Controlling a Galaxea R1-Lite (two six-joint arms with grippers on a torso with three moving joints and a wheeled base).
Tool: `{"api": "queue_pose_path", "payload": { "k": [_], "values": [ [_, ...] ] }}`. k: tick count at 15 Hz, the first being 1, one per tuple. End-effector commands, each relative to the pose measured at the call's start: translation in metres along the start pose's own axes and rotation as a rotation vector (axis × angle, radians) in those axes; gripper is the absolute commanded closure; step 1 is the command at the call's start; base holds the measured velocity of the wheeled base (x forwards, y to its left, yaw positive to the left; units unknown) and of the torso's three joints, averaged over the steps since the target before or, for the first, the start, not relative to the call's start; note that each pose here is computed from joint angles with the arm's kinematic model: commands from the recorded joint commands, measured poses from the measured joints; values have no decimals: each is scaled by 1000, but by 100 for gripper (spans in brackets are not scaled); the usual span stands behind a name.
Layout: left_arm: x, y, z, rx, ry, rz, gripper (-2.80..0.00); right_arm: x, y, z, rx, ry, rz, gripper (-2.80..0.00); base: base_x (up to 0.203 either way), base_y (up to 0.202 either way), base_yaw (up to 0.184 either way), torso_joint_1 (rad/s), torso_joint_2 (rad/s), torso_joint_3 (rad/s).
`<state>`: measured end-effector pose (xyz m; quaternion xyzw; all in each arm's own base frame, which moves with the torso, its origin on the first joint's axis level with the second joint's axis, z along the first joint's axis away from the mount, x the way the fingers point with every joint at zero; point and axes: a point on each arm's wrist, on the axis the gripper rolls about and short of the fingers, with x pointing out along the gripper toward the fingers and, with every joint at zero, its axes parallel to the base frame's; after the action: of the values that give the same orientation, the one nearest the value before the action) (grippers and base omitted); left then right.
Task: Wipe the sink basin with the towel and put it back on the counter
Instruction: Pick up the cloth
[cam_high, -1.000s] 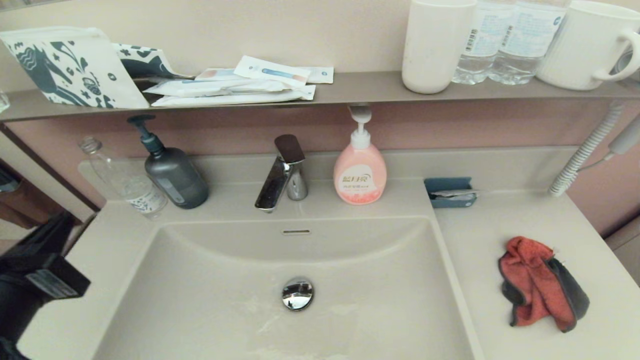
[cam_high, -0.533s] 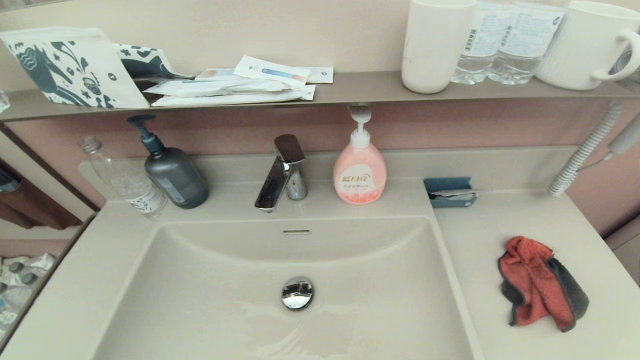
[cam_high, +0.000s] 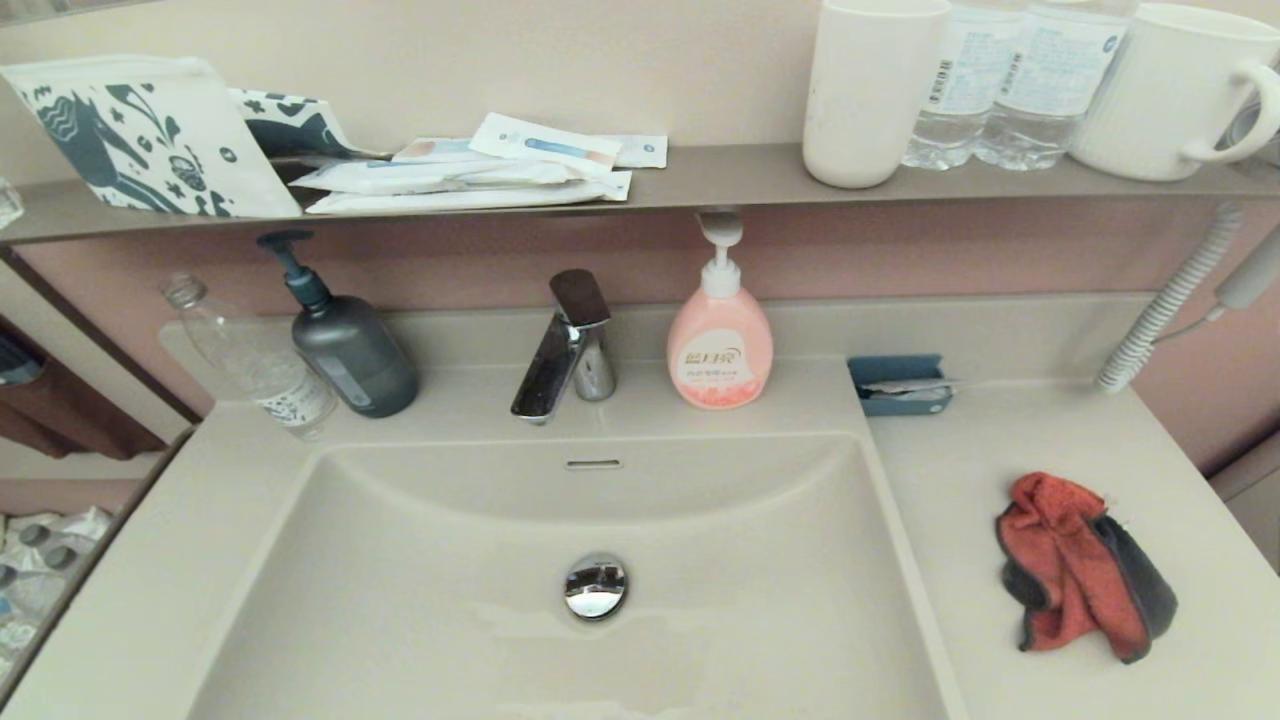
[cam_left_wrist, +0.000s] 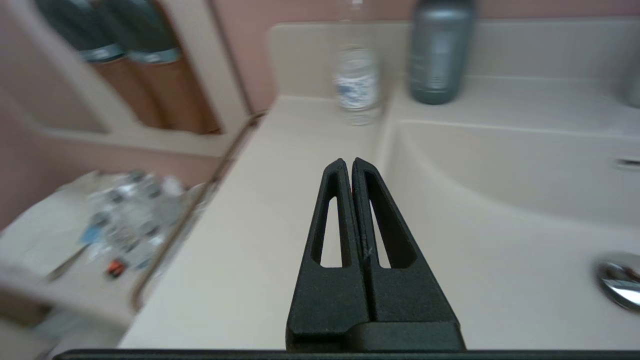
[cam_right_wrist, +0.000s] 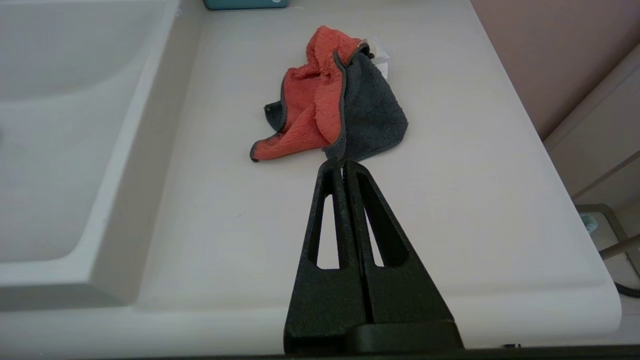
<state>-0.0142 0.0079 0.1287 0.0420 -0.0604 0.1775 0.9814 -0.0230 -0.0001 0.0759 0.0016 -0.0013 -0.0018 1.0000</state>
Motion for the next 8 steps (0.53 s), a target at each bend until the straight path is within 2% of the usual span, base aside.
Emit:
{"api": "queue_pose_path", "payload": {
  "k": [1, 4, 5, 8],
  "values": [
    [-7, 1, -8, -14, -48, -46, 0, 0, 0, 0, 0, 1, 1, 0, 0, 0, 0, 0, 0, 0],
    [-13, -4, -28, -14, -67, -226, 0, 0, 0, 0, 0, 1, 1, 0, 0, 0, 0, 0, 0, 0],
    [-16, -4, -34, -18, -43, -274, 0, 0, 0, 0, 0, 1, -1, 0, 0, 0, 0, 0, 0, 0],
    [-17, -6, -42, -76, 34, -324, 0, 0, 0, 0, 0, 1, -1, 0, 0, 0, 0, 0, 0, 0]
  ]
}}
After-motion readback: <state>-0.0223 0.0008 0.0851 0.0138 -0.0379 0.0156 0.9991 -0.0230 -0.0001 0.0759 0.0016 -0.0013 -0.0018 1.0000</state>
